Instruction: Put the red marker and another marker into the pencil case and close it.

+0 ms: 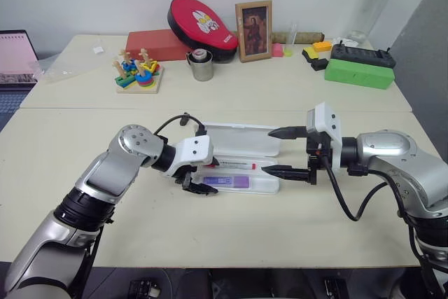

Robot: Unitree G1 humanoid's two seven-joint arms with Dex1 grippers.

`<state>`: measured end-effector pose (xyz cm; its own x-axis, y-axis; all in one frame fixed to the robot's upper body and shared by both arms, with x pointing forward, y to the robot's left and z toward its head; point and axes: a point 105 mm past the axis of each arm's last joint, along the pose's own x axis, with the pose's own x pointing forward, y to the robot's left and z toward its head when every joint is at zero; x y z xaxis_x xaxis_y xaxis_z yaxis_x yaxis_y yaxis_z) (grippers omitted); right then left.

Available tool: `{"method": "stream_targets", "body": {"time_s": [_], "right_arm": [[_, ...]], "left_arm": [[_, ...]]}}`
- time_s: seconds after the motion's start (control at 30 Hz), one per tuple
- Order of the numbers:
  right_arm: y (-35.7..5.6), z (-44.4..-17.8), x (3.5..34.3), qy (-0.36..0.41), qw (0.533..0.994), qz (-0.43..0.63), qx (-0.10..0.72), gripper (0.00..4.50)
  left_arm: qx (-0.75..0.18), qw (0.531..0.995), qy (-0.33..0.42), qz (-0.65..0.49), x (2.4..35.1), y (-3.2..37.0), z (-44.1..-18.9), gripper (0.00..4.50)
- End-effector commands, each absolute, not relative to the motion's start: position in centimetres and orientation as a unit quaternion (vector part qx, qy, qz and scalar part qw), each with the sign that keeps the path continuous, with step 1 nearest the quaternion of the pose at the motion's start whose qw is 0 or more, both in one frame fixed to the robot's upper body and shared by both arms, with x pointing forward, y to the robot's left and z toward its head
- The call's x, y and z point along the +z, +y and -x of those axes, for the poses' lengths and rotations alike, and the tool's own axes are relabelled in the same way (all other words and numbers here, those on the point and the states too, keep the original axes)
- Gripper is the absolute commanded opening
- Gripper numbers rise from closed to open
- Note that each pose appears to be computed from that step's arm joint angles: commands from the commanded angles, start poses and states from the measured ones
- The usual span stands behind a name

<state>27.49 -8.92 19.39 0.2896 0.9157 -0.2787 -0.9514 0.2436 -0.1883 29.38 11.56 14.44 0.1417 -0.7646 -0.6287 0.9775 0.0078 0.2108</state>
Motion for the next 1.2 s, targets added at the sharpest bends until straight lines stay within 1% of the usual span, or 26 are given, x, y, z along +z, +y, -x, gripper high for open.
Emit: {"method": "stream_targets", "body": {"time_s": [0.03,0.1,0.17,0.23,0.3,0.33,0.37,0.4,0.47,0.57,0.63,0.73,0.83,1.0,1.13,1.2], "right_arm": [[-8.4,-27.0,21.2,0.016,0.782,0.159,0.603,4.5],[-8.3,-27.2,22.5,-0.016,0.787,0.144,0.6,4.5],[-8.2,-27.7,24.8,-0.063,0.798,0.118,0.588,4.5],[-8.3,-28.8,27.0,-0.104,0.814,0.098,0.563,4.5],[-8.2,-29.7,27.8,-0.117,0.825,0.098,0.544,4.5],[-8.2,-30.1,27.9,-0.118,0.829,0.1,0.537,4.5],[-8.1,-30.5,27.9,-0.118,0.833,0.103,0.531,4.5],[-7.9,-31.2,27.9,-0.12,0.839,0.104,0.521,4.5],[-7.6,-31.9,28.0,-0.124,0.844,0.105,0.512,4.5],[-6.8,-32.2,27.9,-0.127,0.84,0.108,0.516,4.5],[-6.6,-32.3,27.8,-0.127,0.838,0.111,0.519,4.5],[-6.0,-32.3,27.6,-0.128,0.832,0.116,0.527,4.5],[-5.7,-32.2,27.6,-0.13,0.83,0.118,0.53,4.5],[-5.4,-31.7,27.8,-0.135,0.825,0.118,0.536,4.5],[-5.3,-31.4,27.7,-0.135,0.821,0.118,0.542,4.5],[-5.3,-31.3,27.7,-0.135,0.82,0.117,0.543,4.5]], "left_arm": [[-0.601,0.763,0.048,-0.233,22.2,10.2,-30.3,4.43],[-0.553,0.813,-0.002,-0.184,25.5,10.5,-31.7,4.43],[-0.484,0.861,-0.034,-0.153,27.8,11.7,-33.4,4.43],[-0.371,0.918,-0.056,-0.128,29.4,14.7,-36.0,4.43],[-0.286,0.95,-0.054,-0.11,29.5,17.3,-37.5,4.43],[-0.262,0.958,-0.049,-0.106,29.3,18.0,-37.9,4.43],[-0.235,0.965,-0.039,-0.107,28.7,19.0,-38.3,4.43],[-0.204,0.973,-0.016,-0.111,27.5,20.2,-38.8,4.43],[-0.171,0.979,0.012,-0.111,25.6,21.5,-39.2,4.43],[-0.132,0.985,0.067,-0.093,21.5,22.9,-40.3,4.43],[-0.127,0.985,0.084,-0.084,20.0,23.1,-40.7,4.43],[-0.143,0.979,0.116,-0.088,16.3,22.3,-41.7,4.43],[-0.148,0.977,0.129,-0.077,15.2,22.0,-42.2,4.43],[-0.169,0.969,0.17,-0.064,12.2,21.0,-42.4,4.43],[-0.172,0.968,0.171,-0.061,11.5,20.6,-42.6,4.43],[-0.175,0.969,0.168,-0.056,11.6,20.3,-42.8,4.09]]}}
